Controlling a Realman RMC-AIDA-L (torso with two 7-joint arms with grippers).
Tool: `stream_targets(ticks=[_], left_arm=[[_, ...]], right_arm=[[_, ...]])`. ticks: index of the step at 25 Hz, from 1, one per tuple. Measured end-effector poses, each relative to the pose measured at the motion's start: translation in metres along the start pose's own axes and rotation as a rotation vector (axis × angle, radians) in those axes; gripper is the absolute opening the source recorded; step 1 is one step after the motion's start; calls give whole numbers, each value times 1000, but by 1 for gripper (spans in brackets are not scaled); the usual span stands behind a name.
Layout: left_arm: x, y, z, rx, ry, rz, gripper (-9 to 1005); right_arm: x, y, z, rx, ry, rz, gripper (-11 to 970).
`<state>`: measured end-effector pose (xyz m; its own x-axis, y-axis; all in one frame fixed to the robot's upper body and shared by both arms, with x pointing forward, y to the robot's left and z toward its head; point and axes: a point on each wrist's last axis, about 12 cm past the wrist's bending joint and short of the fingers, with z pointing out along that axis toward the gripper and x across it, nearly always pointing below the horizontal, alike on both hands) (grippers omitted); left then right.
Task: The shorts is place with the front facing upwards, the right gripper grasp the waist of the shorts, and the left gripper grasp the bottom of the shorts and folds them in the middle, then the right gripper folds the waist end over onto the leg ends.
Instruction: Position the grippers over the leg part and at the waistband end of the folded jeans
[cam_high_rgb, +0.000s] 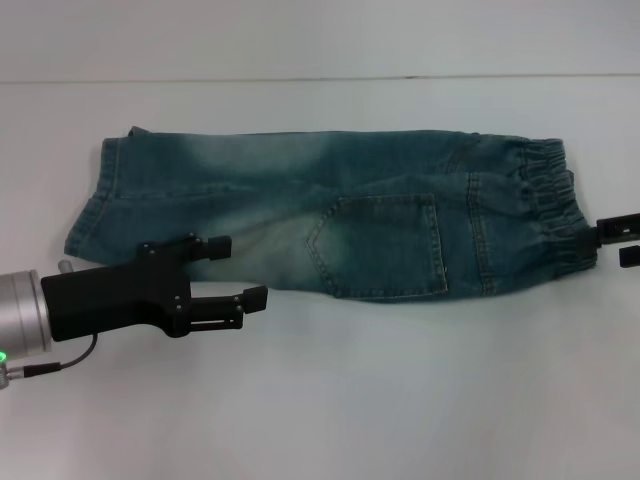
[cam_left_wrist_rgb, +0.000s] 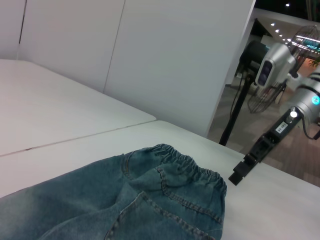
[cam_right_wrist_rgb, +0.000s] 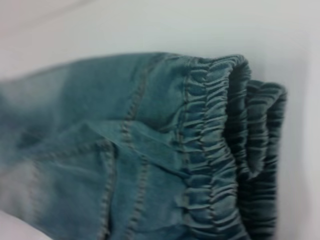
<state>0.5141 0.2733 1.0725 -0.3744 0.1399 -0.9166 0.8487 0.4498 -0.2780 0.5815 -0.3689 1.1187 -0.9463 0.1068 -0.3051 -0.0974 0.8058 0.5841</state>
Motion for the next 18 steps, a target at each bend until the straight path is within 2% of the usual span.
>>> stream_targets(ticks=[3,7,18], left_arm=[[0,0,0,0,-3,2,935],[-1,0,1,0,-8,16,935],[-9,-2,5,35,-43,29,936]], right_arm=[[3,-5,-2,-44,-28,70,916],[0,-6,-5,-40,-34,109,914],[-9,7,2,-11,42,155,914]])
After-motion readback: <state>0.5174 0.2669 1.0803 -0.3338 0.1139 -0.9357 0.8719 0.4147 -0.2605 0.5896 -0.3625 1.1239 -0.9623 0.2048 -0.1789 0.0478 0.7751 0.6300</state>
